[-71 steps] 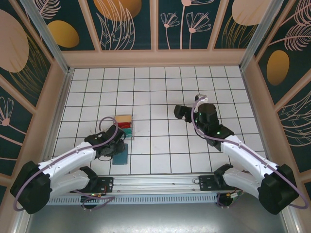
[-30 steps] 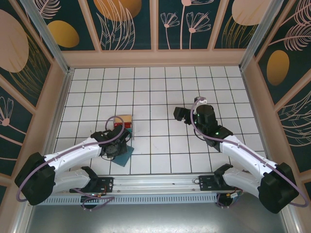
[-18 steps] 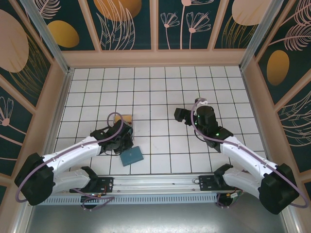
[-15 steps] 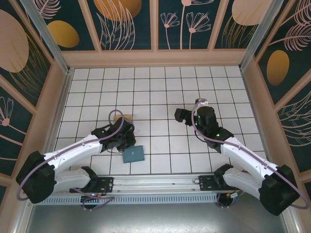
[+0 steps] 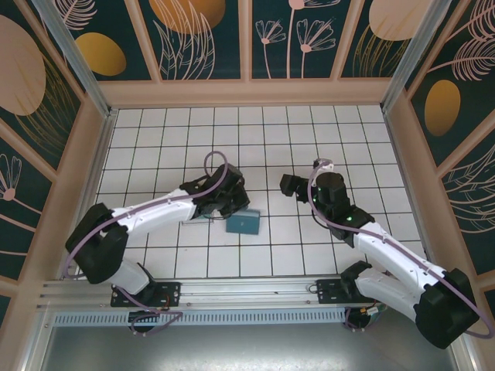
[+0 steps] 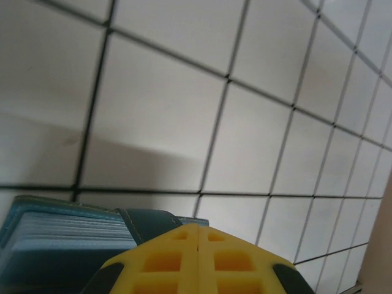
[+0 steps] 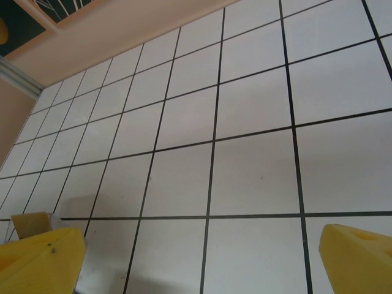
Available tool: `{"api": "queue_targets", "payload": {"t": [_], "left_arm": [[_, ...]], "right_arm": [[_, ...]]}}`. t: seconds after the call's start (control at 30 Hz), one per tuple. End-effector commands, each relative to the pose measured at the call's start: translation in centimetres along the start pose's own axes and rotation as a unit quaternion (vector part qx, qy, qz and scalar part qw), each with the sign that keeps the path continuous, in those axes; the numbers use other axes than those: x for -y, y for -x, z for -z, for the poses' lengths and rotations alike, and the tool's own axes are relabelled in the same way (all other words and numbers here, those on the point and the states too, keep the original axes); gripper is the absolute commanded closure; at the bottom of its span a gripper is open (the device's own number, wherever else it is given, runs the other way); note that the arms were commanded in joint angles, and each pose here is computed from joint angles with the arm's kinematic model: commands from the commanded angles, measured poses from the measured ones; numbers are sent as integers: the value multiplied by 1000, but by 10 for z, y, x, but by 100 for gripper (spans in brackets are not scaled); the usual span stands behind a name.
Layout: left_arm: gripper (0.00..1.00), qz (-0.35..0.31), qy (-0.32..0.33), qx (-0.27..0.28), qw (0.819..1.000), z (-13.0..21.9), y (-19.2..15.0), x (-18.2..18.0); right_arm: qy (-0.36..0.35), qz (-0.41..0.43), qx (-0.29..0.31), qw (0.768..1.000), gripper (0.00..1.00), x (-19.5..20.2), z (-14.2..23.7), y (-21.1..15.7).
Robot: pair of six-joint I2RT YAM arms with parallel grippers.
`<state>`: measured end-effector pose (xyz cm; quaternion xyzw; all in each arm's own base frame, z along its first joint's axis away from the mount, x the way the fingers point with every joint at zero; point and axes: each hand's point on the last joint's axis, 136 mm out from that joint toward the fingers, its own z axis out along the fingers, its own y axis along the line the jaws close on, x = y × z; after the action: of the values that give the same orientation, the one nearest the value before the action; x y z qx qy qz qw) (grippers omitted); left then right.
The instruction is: Take the credit cards out of the card holder
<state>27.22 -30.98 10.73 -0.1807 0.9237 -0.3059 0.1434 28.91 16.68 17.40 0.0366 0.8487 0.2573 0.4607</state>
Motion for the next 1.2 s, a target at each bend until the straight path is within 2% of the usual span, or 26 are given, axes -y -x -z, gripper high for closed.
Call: {"api": "queue_targets", "payload": {"t": [0.0,0.23,0.4,0.57,0.77,0.9,1.17], "left_arm": [[100,-8,-28,30,999,-6,16,26],[100,22,-34,31,999,-29,18,25],[100,37,-42,88,995,-2,38,33],[100,64,-69,114,989,17,45,35],[100,68,-67,113,989,14,44,30],[100,66,-63,118,989,18,46,27],[100,69,-8,135,988,22,58,-25]], "right_arm": [[25,-9,-31,999,1,-8,-2,-14],[57,-51,-90,993,1,-9,-9,-51],[69,-72,-110,989,1,-13,-12,-62],[65,-109,-137,982,4,-20,-26,-66],[43,-136,-199,969,11,-41,-52,-86],[15,-152,-223,963,21,-35,-60,-104],[33,-167,-228,959,35,-36,-63,-115]]}}
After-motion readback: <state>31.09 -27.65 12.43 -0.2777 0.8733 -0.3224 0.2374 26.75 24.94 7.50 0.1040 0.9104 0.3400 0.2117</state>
